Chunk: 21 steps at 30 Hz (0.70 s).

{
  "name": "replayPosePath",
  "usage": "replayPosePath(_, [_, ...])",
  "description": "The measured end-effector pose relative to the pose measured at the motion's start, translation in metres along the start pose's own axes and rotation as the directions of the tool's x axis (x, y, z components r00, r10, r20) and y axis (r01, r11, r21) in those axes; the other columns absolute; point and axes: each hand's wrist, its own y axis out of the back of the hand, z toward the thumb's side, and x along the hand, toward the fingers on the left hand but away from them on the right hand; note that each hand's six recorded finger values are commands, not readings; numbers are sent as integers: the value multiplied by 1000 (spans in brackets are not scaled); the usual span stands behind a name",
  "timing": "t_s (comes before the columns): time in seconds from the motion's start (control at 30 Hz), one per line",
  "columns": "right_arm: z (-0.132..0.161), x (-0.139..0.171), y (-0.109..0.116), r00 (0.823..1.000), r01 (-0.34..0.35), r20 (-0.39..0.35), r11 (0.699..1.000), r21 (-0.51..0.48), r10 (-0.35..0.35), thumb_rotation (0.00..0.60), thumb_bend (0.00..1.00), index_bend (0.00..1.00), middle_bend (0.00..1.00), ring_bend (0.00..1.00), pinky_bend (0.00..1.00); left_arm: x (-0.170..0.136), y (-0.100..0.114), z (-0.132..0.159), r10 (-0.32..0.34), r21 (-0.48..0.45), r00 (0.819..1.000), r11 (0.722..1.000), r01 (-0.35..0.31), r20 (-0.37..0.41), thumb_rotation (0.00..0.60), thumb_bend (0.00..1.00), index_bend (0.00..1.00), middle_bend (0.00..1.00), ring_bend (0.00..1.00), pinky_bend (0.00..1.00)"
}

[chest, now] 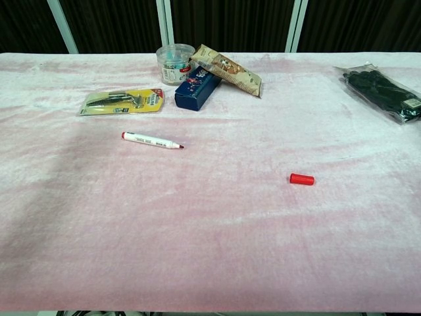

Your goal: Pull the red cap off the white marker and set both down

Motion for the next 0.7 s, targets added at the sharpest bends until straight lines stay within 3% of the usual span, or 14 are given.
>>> replayPosePath(0.17, [13,44,-16,998,39,-58,998,52,-36,600,92,28,0,77,160,-46,-8,-43,26,-13,995,1000,-27,-98,600,85,136,95,0,0])
replayPosePath(0.37, [21,72,-39,998,39,-47,987,153,-33,600,92,27,0,77,160,-68,-19,-65,22,-20,987,999,-25,-159,600,85,140,95,0,0])
replayPosePath(0.7, [26,102,-58,998,66,-34,968,244,-59,600,93,27,0,77,160,-76,-21,-70,58,-9,987,998,-60,-149,600,85,150,95,0,0])
